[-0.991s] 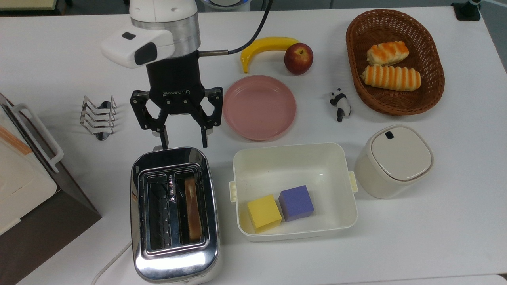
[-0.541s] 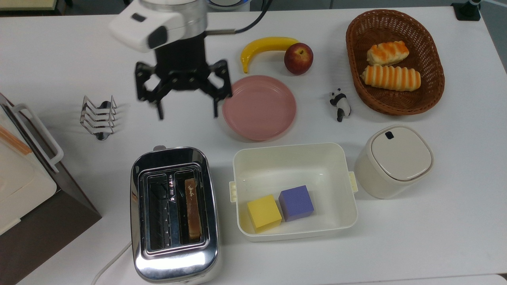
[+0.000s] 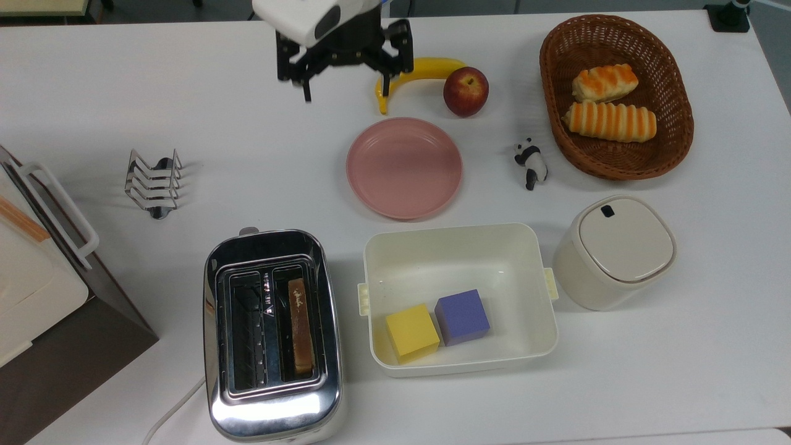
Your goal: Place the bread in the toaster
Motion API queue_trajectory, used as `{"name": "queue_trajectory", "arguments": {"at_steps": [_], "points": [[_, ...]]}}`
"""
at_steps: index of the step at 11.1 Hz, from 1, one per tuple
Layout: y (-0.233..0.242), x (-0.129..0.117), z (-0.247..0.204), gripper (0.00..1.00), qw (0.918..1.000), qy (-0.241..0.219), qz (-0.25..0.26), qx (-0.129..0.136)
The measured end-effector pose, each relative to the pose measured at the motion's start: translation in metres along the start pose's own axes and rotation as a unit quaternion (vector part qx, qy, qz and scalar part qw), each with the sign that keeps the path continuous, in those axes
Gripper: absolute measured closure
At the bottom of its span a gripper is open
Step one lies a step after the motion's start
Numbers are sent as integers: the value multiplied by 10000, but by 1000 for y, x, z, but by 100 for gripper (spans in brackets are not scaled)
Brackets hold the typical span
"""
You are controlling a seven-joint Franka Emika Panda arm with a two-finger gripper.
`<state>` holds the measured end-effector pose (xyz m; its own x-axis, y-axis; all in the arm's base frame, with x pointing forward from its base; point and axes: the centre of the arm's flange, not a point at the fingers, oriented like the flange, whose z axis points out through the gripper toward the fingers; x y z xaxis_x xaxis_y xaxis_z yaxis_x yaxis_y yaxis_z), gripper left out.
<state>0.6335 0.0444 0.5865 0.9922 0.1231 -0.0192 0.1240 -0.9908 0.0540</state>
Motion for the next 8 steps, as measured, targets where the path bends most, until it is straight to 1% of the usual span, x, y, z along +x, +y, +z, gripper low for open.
{"name": "queue_trajectory", "arguments": {"at_steps": [2, 3, 6, 8], "points": [[5, -16, -2, 0, 9995, -295, 107, -13], [8, -19, -3, 0, 9993, -332, 164, -20], [16, -26, -13, 0, 9987, -262, 441, -39], [31, -34, -21, 0, 9981, -207, 577, -45]]}}
